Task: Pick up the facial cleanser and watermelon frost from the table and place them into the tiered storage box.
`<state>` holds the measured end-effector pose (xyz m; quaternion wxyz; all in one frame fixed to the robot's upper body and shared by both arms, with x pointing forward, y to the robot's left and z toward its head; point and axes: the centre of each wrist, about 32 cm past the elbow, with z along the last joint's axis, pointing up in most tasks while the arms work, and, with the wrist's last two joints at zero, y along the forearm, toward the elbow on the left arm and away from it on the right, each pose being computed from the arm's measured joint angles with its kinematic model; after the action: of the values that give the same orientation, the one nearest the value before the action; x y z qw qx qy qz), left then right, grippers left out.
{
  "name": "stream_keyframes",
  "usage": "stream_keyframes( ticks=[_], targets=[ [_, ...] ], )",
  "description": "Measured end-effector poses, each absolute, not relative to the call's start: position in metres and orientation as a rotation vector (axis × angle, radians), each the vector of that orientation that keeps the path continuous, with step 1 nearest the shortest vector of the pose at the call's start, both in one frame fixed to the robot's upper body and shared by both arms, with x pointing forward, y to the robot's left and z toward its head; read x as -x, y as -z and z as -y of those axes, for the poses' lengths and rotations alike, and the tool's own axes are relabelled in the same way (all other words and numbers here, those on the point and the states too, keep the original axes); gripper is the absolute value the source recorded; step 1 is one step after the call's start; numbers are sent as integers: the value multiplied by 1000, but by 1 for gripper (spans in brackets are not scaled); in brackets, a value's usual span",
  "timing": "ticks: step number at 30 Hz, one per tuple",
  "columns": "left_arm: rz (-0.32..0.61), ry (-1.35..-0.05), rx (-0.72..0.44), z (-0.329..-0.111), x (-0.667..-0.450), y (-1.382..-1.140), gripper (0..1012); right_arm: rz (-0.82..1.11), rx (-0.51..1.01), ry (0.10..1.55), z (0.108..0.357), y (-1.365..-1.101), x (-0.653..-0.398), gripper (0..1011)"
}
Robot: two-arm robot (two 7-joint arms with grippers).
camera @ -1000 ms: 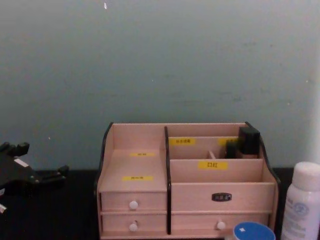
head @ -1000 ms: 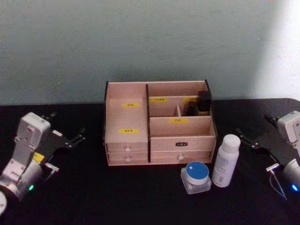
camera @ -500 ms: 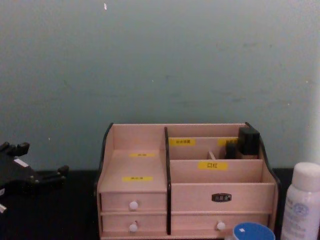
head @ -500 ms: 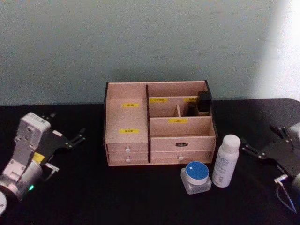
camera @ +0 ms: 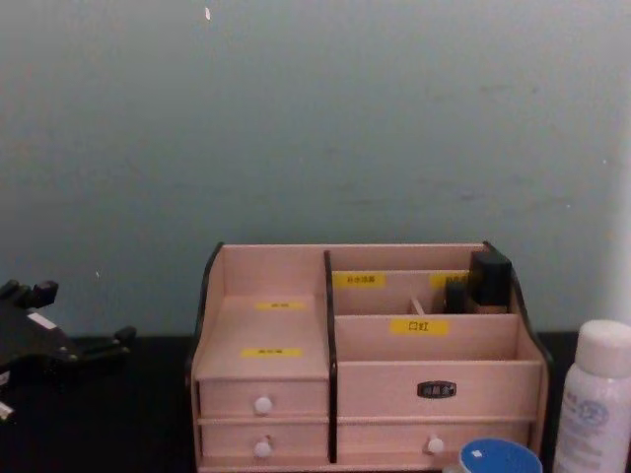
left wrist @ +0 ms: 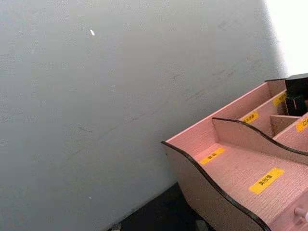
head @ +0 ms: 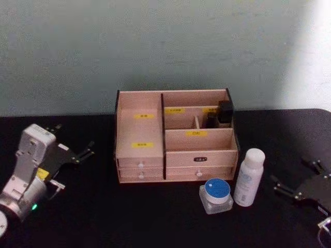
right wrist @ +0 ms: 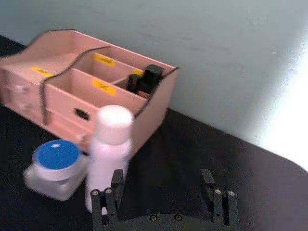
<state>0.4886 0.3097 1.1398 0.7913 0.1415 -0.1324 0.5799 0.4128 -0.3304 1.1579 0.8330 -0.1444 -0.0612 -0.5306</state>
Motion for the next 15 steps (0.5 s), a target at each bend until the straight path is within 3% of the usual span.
stream_keyframes(
  ticks=[15],
  targets=[
    [285, -1248, -304, -310, -489, -1140, 1001, -2, 233, 1001, 318, -1159, -403, 1002]
  ],
)
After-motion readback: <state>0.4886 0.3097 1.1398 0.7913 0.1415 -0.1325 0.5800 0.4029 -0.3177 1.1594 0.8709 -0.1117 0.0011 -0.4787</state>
